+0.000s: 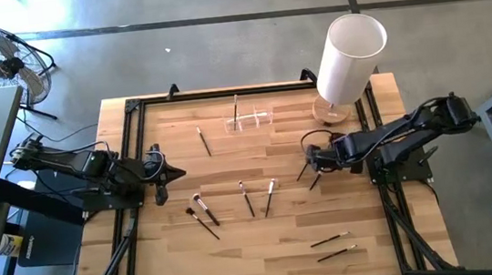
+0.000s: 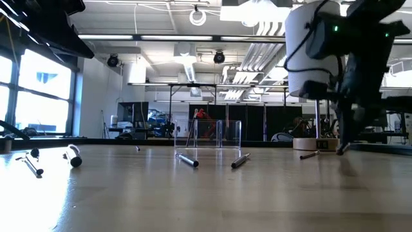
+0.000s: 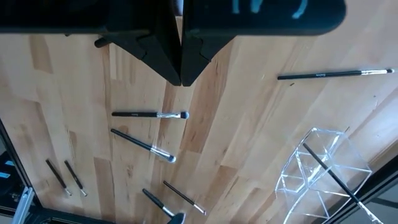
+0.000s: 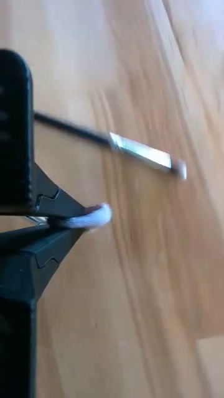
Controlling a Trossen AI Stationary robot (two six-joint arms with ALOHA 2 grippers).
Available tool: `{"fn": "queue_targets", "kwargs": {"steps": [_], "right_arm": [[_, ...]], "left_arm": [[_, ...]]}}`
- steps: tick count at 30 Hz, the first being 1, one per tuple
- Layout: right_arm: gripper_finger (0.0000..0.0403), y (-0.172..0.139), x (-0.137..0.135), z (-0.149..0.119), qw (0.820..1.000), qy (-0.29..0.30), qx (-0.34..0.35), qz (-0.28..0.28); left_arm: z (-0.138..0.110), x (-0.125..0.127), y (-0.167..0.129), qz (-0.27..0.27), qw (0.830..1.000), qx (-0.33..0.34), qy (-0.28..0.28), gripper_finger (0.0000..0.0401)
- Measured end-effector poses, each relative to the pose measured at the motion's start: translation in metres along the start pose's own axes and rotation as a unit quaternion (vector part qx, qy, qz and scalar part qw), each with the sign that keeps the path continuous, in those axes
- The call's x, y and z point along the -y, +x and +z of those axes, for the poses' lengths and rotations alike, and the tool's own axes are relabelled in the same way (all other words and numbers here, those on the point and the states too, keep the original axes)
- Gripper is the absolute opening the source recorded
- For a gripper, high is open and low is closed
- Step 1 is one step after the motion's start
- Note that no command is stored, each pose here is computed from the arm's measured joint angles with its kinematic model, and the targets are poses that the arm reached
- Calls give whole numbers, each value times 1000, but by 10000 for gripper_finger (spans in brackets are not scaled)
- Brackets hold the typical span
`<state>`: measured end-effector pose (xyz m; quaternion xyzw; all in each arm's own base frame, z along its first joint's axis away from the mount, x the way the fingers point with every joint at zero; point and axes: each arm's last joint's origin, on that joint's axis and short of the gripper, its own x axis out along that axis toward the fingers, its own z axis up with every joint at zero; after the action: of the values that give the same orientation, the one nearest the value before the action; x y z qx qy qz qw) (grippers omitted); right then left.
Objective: Pick & Place Makeup Brushes
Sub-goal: Put the black powder brush into the transparent organizer
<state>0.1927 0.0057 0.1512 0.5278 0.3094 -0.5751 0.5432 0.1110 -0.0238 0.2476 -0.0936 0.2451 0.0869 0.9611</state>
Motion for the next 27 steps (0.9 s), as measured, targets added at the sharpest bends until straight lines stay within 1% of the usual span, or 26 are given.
{"fn": "queue_targets", "kwargs": {"steps": [2, 5, 7, 9, 11, 12, 14, 16, 18, 21, 23, 27], "right_arm": [[11, -9, -8, -4, 999, -27, 17, 24], [5, -28, -24, -8, 993, -69, 56, 78], [5, -41, -35, -9, 983, -102, 95, 115], [7, -57, -49, -10, 967, -142, 142, 156], [7, -73, -63, -10, 939, -197, 203, 194], [5, -80, -70, -10, 920, -229, 239, 209], [3, -93, -87, -8, 877, -284, 307, 236], [4, -103, -103, -1, 831, -336, 366, 251], [4, -110, -118, 12, 792, -355, 420, 266], [3, -111, -134, 36, 743, -385, 475, 272], [3, -105, -143, 53, 720, -408, 495, 266], [2, -82, -155, 83, 691, -449, 497, 273]], "left_arm": [[0, 0, 0, 1, 1000, 0, 0, 0], [0, 0, 0, 1, 1000, 1, 0, 0], [0, 0, 0, 6, 1000, 2, 0, 0], [0, -1, 0, 11, 1000, 5, 0, 0], [1, -1, 0, 19, 1000, 8, 1, 0], [1, -1, 0, 25, 1000, 10, 1, 0], [1, -2, 0, 35, 999, 14, 2, 0], [1, -3, 0, 45, 999, 17, 23, 0], [1, -3, 0, 57, 997, 20, 45, 0], [2, -3, 1, 68, 996, 24, 51, 0], [2, -3, 1, 72, 996, 26, 47, 0], [6, -2, 1, 68, 996, 42, 39, 0]]}}
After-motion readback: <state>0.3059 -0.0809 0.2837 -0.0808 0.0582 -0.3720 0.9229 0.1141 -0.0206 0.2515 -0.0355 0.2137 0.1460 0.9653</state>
